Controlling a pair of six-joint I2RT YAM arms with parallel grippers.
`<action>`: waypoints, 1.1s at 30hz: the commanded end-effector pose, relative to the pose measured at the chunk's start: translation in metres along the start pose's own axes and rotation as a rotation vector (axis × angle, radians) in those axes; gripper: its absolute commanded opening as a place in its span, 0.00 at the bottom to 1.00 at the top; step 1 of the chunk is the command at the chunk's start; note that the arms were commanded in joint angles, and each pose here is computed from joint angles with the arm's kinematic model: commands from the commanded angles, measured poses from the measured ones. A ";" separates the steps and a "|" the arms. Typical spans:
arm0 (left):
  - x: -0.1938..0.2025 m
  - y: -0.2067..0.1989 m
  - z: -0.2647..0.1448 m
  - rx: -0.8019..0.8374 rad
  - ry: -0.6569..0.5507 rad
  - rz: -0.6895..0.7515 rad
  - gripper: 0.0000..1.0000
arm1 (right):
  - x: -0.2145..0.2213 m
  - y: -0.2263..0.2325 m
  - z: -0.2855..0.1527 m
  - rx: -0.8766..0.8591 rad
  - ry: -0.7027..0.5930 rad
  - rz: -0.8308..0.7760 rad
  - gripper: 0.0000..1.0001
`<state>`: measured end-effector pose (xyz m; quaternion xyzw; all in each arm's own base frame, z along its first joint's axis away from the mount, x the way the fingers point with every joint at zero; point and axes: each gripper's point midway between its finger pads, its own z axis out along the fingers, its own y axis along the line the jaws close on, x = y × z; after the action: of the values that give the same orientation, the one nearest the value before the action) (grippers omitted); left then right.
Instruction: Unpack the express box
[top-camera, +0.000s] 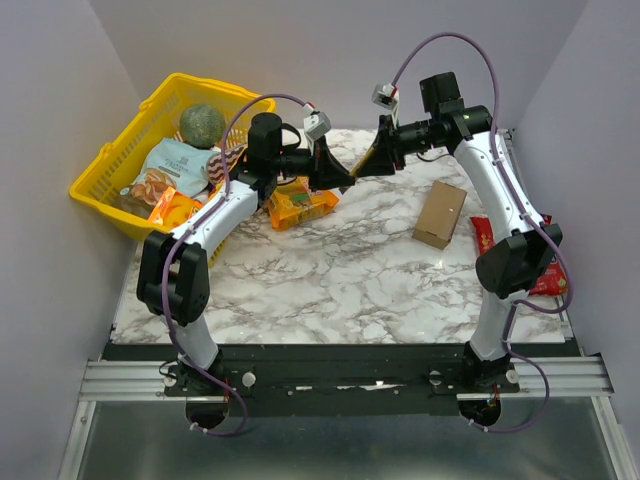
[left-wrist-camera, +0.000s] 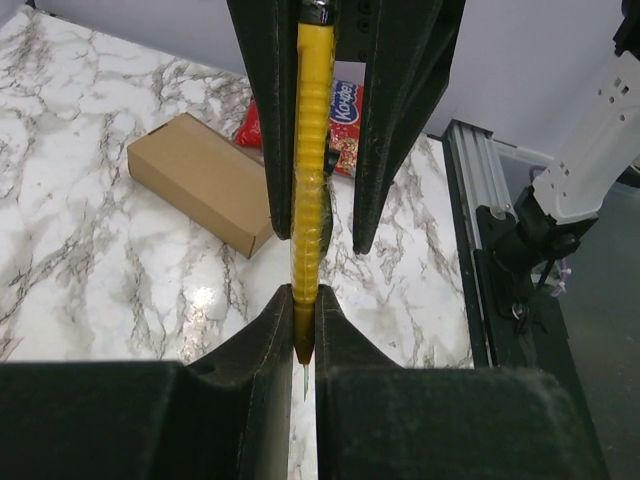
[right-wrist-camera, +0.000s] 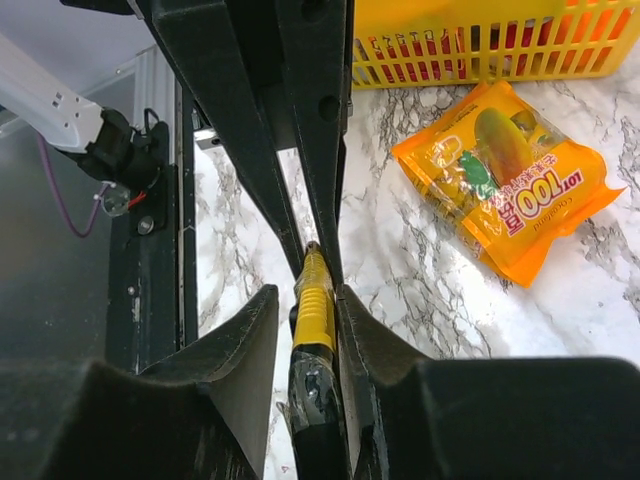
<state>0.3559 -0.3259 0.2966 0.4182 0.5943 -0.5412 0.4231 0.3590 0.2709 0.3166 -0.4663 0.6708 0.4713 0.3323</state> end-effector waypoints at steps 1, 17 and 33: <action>0.004 0.005 0.006 0.006 -0.006 -0.011 0.00 | 0.002 0.003 0.009 -0.030 0.000 0.028 0.36; 0.005 0.005 0.008 0.009 0.002 -0.011 0.00 | 0.008 -0.006 0.014 -0.001 0.026 0.028 0.17; 0.003 0.015 0.007 -0.050 0.005 0.005 0.00 | 0.021 -0.015 0.012 0.054 0.073 0.051 0.00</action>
<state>0.3568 -0.3298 0.2868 0.4160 0.5999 -0.5458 0.4114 0.3660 0.2722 0.3063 -0.4642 0.6833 0.4573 0.3295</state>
